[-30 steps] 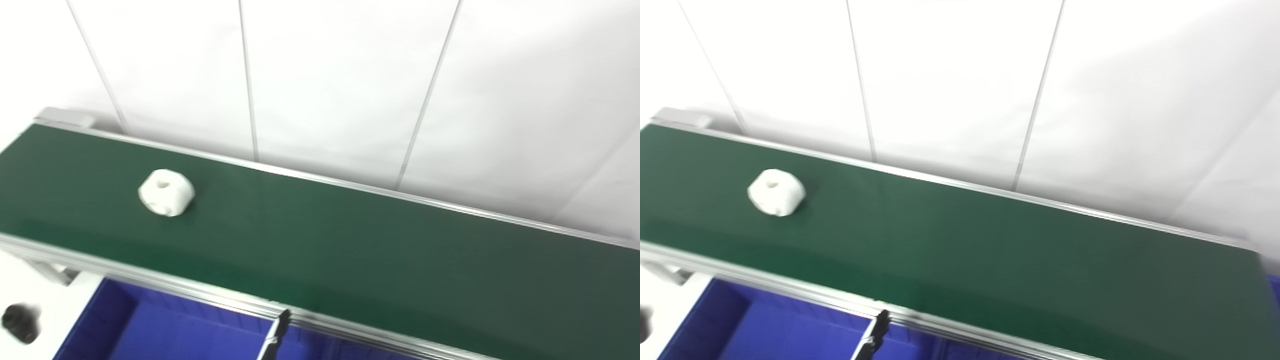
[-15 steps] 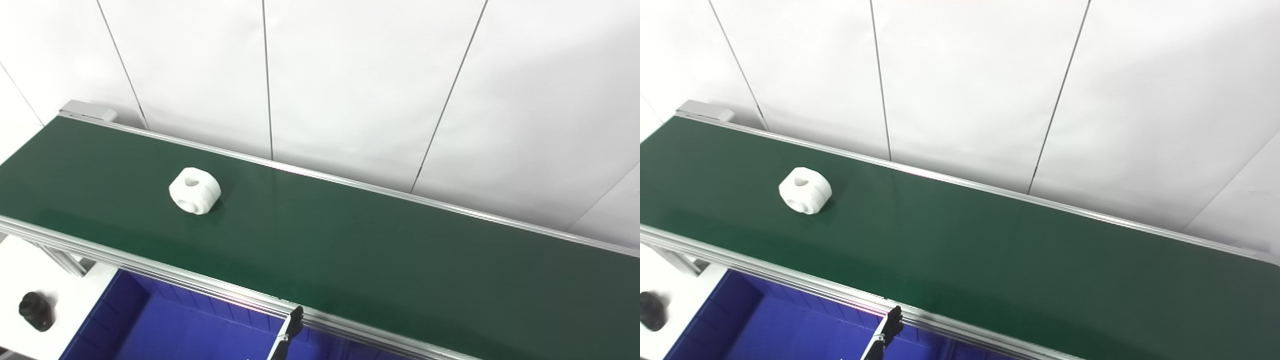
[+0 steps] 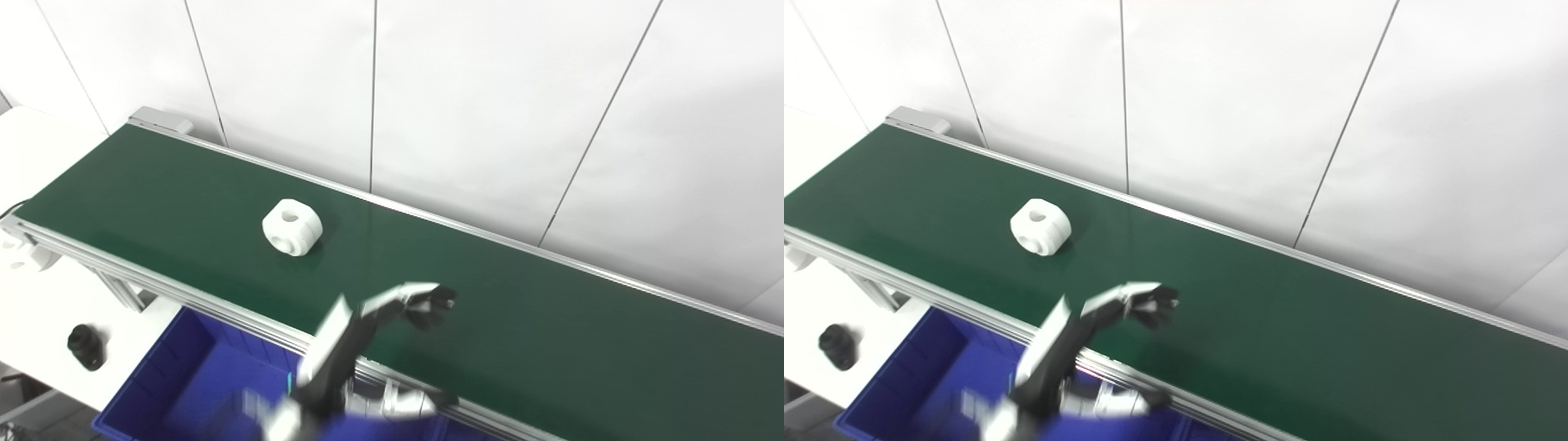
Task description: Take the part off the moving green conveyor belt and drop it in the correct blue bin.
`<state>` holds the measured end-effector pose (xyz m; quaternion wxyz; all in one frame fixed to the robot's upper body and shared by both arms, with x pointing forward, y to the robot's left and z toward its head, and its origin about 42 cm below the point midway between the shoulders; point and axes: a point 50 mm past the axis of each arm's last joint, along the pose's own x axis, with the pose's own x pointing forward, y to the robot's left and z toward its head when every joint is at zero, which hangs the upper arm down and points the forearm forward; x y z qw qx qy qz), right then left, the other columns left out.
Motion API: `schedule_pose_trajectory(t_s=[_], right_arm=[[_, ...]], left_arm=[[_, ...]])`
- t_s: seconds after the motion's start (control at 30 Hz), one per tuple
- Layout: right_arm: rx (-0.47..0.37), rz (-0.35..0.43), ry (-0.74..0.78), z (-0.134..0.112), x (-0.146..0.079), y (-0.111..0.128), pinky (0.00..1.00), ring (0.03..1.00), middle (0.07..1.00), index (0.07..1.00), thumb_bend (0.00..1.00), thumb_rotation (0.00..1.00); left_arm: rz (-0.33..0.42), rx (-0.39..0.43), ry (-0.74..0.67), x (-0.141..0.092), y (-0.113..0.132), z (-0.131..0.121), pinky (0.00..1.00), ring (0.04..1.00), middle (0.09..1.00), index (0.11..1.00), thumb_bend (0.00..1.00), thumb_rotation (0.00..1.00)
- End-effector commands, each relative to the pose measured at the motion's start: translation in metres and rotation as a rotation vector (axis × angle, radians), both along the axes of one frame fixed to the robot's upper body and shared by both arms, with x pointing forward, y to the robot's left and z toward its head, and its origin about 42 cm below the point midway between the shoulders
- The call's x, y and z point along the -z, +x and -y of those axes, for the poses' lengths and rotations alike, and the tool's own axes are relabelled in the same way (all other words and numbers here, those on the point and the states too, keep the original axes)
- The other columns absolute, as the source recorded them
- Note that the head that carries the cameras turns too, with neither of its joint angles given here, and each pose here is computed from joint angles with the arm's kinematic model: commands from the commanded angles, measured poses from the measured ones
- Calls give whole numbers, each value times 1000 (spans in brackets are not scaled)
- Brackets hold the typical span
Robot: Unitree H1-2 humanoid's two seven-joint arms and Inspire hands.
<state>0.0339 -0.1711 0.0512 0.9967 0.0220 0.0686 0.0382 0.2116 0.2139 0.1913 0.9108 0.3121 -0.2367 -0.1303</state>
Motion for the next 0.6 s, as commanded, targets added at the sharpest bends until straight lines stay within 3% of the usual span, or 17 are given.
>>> schedule_pose_trajectory(t_s=[0.0,0.2,0.33,0.57], right_arm=[[3,65,22,1,-6,0,1000,1000,1000,1000,852,984],[-2,63,17,2,-7,-2,1000,1000,1000,1000,854,992],[1,63,16,0,-8,-3,1000,1000,1000,1000,840,990],[2,62,-4,-3,-9,-5,1000,1000,1000,1000,815,1000]], left_arm=[[75,7,140,-23,17,-10,544,676,700,654,999,301],[132,-35,493,-45,62,-42,750,784,781,740,1000,130],[145,-37,678,-52,96,-62,796,808,799,774,1000,149],[111,-62,862,-56,145,-84,817,831,822,796,1000,155]])
